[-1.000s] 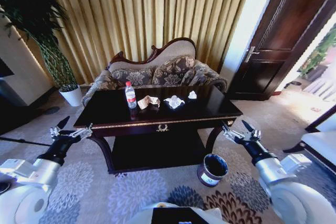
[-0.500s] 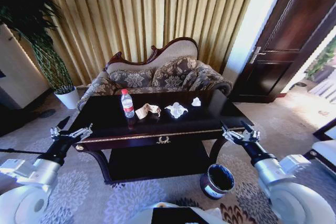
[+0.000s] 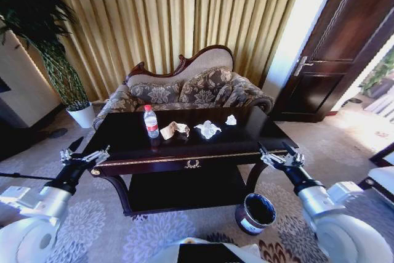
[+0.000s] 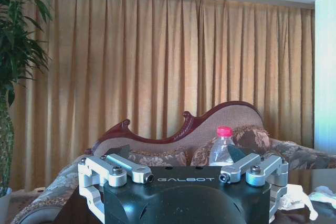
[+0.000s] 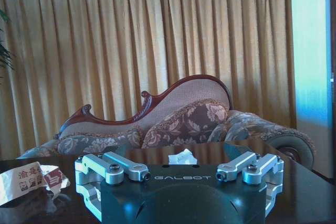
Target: Move to the front of the table and place the trash on the table into the trash bin.
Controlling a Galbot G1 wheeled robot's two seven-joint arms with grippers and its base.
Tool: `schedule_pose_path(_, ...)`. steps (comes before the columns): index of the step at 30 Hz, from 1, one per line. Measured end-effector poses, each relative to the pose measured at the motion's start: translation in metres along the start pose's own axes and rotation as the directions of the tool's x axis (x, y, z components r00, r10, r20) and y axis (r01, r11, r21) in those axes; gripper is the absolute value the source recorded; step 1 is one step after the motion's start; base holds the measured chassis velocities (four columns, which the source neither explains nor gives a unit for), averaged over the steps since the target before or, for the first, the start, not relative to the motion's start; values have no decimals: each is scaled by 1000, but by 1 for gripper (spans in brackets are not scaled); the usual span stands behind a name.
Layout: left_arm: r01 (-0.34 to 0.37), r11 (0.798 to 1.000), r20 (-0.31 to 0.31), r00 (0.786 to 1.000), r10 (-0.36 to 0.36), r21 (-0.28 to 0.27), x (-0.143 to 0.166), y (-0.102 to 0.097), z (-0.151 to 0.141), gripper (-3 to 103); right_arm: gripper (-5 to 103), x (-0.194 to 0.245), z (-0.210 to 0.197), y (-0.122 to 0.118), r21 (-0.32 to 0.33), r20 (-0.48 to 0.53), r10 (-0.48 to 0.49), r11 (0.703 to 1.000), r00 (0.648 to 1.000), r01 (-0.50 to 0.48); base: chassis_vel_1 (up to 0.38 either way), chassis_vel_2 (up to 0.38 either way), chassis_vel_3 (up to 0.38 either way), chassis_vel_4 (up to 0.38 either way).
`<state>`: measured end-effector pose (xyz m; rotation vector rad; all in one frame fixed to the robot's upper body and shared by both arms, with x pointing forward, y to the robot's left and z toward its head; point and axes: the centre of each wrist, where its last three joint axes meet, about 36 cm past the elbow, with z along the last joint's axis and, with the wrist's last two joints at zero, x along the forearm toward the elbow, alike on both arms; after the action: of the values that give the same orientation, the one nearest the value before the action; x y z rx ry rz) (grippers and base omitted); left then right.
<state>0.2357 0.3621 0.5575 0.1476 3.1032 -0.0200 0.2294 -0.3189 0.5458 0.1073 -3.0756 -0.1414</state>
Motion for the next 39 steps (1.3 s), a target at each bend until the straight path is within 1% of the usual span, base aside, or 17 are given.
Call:
schedule_pose_path(8, -2, 1000, -1, 1000, 2, -1, 0, 0, 0, 100, 100, -1, -1, 0, 4, 3, -5, 1000, 1000, 5, 0, 0, 0, 0)
schedule_pose_path(16, 1, 1000, 7, 1000, -1, 2, 0, 0, 1, 100, 100, -1, 3, 4, -18, -1, -11, 1000, 1000, 11, 0, 0, 0, 0)
schedule_pose_path(20, 3, 1000, 17, 1000, -3, -5, 2, 1, 1, 100, 100, -6, -1, 5, -5, 6, -31, 1000, 1000, 31, 0, 0, 0, 0)
schedule_pose_path(22, -8, 1000, 25, 1000, 8, -19, 3, 3, 1, 100, 100, -13, -6, 2, 10, 8, -37, 999, 999, 37, 0, 0, 0, 0)
schedule_pose_path(24, -23, 999, 21, 999, 24, -29, 5, 5, 1, 100, 100, -24, -5, -7, 19, -4, -38, 999, 999, 38, 0, 0, 0, 0)
schedule_pose_path(25, -23, 999, 21, 999, 24, -29, 5, 5, 1, 100, 100, -24, -5, -7, 19, -4, -38, 999, 999, 38, 0, 0, 0, 0)
schedule_pose_path(27, -23, 999, 21, 1000, 23, -23, 8, 3, 0, 100, 100, -43, -2, -24, 21, -32, -38, 999, 999, 39, 0, 0, 0, 0)
schedule_pose_path(28, -18, 1000, 18, 1000, 18, -20, 9, 3, 0, 100, 100, -50, 0, -30, 18, -44, -40, 999, 998, 40, 0, 0, 0, 0)
schedule_pose_path(29, -18, 1000, 18, 1000, 18, -20, 9, 3, 0, 100, 100, -50, 0, -30, 18, -44, -40, 999, 998, 40, 0, 0, 0, 0)
schedule_pose_path(30, -10, 1000, 14, 1000, 10, -18, 10, 4, 0, 100, 100, -56, 0, -34, 17, -57, -39, 999, 998, 40, 0, 0, 0, 0)
schedule_pose_path(32, 20, 1000, 2, 1000, -20, -16, 14, 7, -1, 100, 100, -76, 2, -42, 23, -115, -13, 1000, 993, 16, 0, 0, 0, 0)
schedule_pose_path(33, 20, 1000, 2, 1000, -20, -16, 14, 7, -1, 100, 100, -76, 2, -42, 23, -115, -13, 1000, 993, 16, 0, 0, 0, 0)
schedule_pose_path(36, 56, 998, -19, 998, -56, -12, 15, 10, -3, 100, 100, -104, -2, -43, 29, -162, 17, 1000, 987, -12, 0, 0, 0, 0)
schedule_pose_path(39, 66, 998, -32, 997, -67, -14, 16, 8, -5, 100, 100, -122, -3, -44, 30, -177, 21, 999, 984, -16, 0, 0, 0, 0)
